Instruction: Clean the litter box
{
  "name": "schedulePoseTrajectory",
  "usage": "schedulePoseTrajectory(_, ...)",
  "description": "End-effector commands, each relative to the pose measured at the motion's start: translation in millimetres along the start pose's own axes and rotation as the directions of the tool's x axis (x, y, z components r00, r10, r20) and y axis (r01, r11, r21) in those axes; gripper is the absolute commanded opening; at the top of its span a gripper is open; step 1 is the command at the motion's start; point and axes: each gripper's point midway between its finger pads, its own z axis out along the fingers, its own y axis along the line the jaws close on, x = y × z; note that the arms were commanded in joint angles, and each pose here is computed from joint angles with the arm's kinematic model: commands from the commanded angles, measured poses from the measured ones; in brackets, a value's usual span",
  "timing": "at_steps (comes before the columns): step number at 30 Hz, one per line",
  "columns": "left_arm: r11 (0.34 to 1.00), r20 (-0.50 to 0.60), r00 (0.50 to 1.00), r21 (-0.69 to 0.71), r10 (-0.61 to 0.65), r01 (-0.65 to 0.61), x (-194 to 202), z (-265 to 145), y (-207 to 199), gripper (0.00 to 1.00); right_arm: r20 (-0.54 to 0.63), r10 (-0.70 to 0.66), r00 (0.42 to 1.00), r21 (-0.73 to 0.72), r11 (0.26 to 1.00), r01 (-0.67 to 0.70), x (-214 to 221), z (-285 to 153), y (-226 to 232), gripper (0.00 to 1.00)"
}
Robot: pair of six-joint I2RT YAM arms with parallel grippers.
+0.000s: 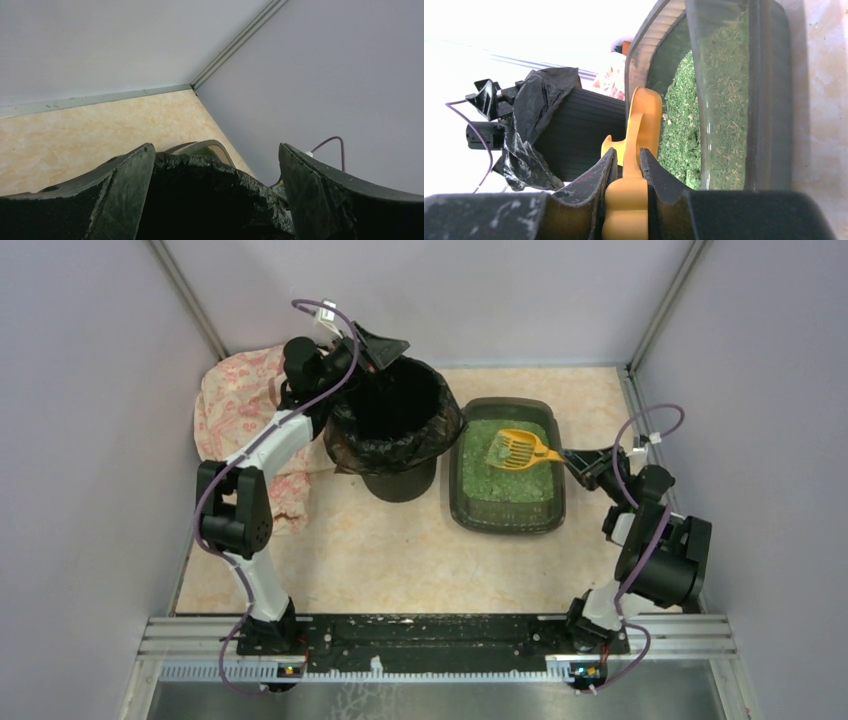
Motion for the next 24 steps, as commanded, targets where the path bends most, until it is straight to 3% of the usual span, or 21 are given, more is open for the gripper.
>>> schedulePoseTrajectory(1, 0.999, 0.007, 1.0, 0.033, -0.007, 0.006, -6.1, 8.8, -4.2, 0.99, 0.057, -0.073, 0.996, -0.129, 0.988, 0.08, -14.6, -6.1, 29.7, 0.0)
schedulePoseTrajectory(13, 1.0, 0.0, 1.0, 0.02, -0.005, 0.005, -1.5, 4.8, -0.8, 0.99, 0.07, -0.046, 0.996, -0.175, 0.983, 0.057, -22.6, -4.6, 35.3, 0.0)
schedulePoseTrajectory(16, 1.0, 0.001, 1.0, 0.023, -0.008, 0.008, -2.3, 5.1, -1.9, 0.99, 0.134, -0.007, 0.991, -0.148, 0.989, 0.027, -31.5, -14.4, 26.3, 0.0)
schedulePoseTrajectory(20, 1.0, 0.0, 1.0, 0.026, -0.009, 0.009, -2.5, 5.6, -2.3, 0.99, 0.079, -0.012, 0.997, -0.147, 0.989, 0.024, -20.7, -9.6, 26.1, 0.0)
schedulePoseTrajectory(24, 1.0, 0.005, 1.0, 0.027, -0.005, 0.005, -4.6, 5.5, -3.7, 0.99, 0.127, 0.001, 0.992, -0.076, 0.997, 0.009, -26.4, -10.9, 13.6, 0.0)
